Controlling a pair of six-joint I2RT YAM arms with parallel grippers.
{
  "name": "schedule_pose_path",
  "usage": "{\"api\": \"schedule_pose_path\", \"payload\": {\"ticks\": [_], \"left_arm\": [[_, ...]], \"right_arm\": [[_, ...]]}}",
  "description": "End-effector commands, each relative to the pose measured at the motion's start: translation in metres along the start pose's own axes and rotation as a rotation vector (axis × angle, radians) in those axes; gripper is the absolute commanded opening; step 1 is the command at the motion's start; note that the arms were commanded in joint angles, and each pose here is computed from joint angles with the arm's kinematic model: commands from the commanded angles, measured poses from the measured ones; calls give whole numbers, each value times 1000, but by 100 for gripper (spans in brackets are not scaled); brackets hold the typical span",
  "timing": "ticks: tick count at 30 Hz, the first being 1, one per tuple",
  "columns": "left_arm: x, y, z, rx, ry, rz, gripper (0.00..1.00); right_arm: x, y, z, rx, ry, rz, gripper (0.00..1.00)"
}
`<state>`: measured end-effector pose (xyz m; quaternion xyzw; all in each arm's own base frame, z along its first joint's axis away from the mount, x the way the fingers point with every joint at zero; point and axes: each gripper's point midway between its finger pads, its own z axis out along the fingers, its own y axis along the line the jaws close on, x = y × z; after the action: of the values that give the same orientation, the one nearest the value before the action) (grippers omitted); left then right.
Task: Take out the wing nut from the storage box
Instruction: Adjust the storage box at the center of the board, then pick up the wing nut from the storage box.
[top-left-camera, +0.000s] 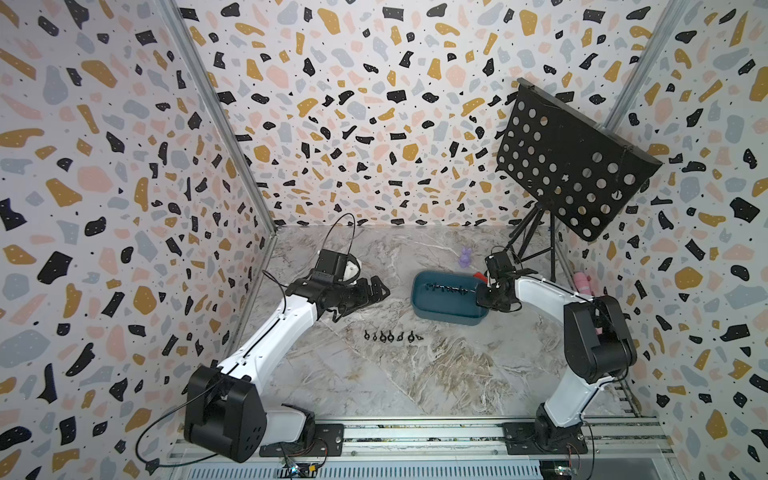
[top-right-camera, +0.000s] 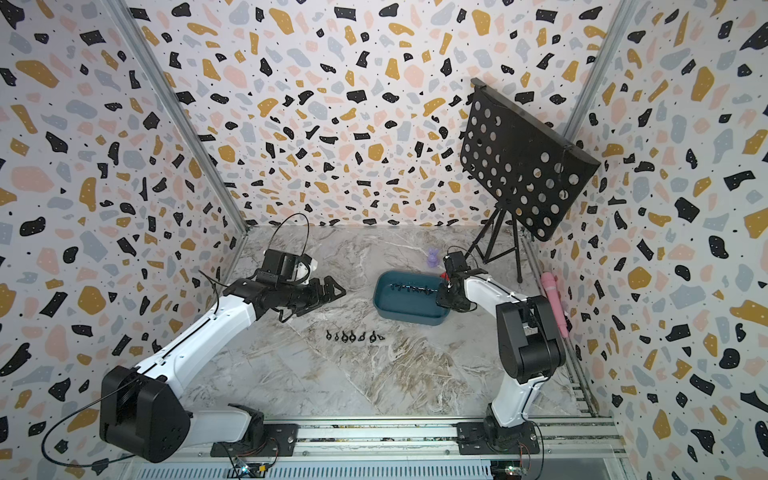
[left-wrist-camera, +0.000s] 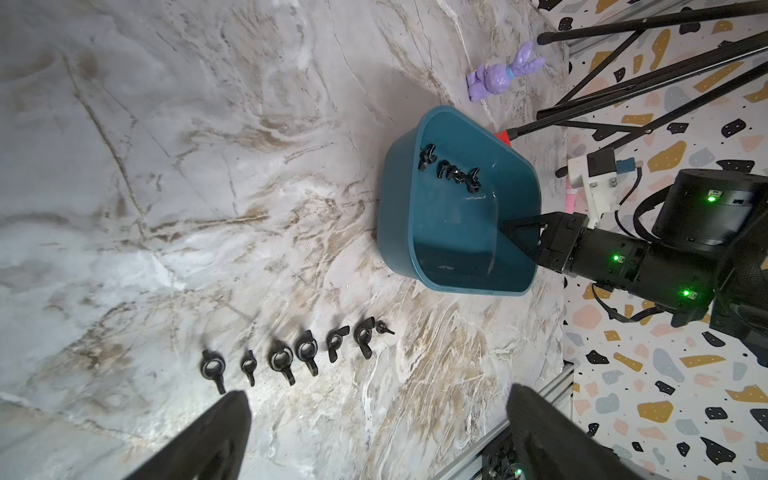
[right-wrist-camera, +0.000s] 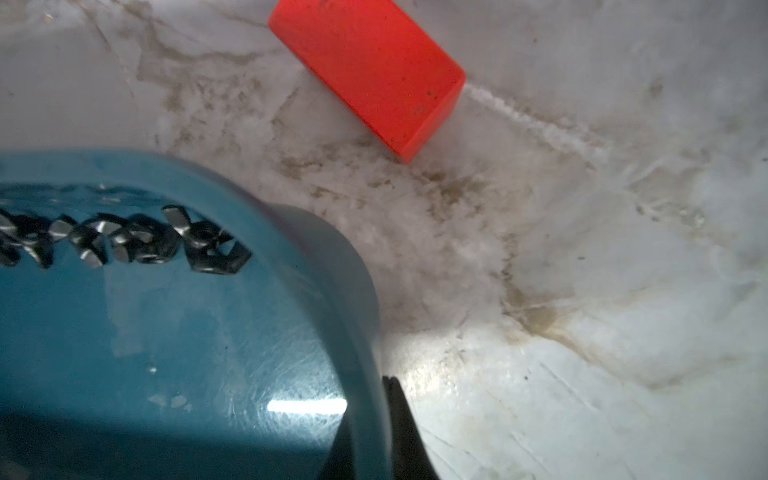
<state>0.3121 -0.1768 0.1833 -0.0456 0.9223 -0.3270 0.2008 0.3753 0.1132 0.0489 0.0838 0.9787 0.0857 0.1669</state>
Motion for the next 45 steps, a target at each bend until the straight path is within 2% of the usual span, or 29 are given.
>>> {"api": "schedule_pose_path", "payload": {"ticks": [1, 3, 7, 15, 20, 24, 31, 39, 45], "left_arm": [[-8, -6, -9, 5, -35, 17, 100], [-8, -6, -8, 7, -32, 18, 100], [-9, -8, -9, 10, -32, 21, 100], [-12, -8, -10, -4, -35, 35, 100], [-16, -6, -13, -26, -57, 48, 100], [-20, 1, -15, -66, -87, 55, 100], [-18, 3, -10, -63, -69, 36, 100], [-14, -3, -7, -32, -44, 33, 100], [-12, -4, -4, -25, -31, 42, 100]], "right_arm": [[1, 6, -1, -35, -8, -12, 22], [3, 7, 0, -44, -5, -15, 29], [5, 5, -4, -37, -9, -22, 30], [-10, -1, -51, 20, -81, -41, 47], [-21, 7, -77, 25, -97, -12, 49], [-28, 28, -85, -18, -120, 23, 50], [-32, 53, -52, -65, -63, 131, 49], [-33, 53, -11, -29, -16, 204, 43], [-37, 57, 6, -29, 2, 236, 41]]}}
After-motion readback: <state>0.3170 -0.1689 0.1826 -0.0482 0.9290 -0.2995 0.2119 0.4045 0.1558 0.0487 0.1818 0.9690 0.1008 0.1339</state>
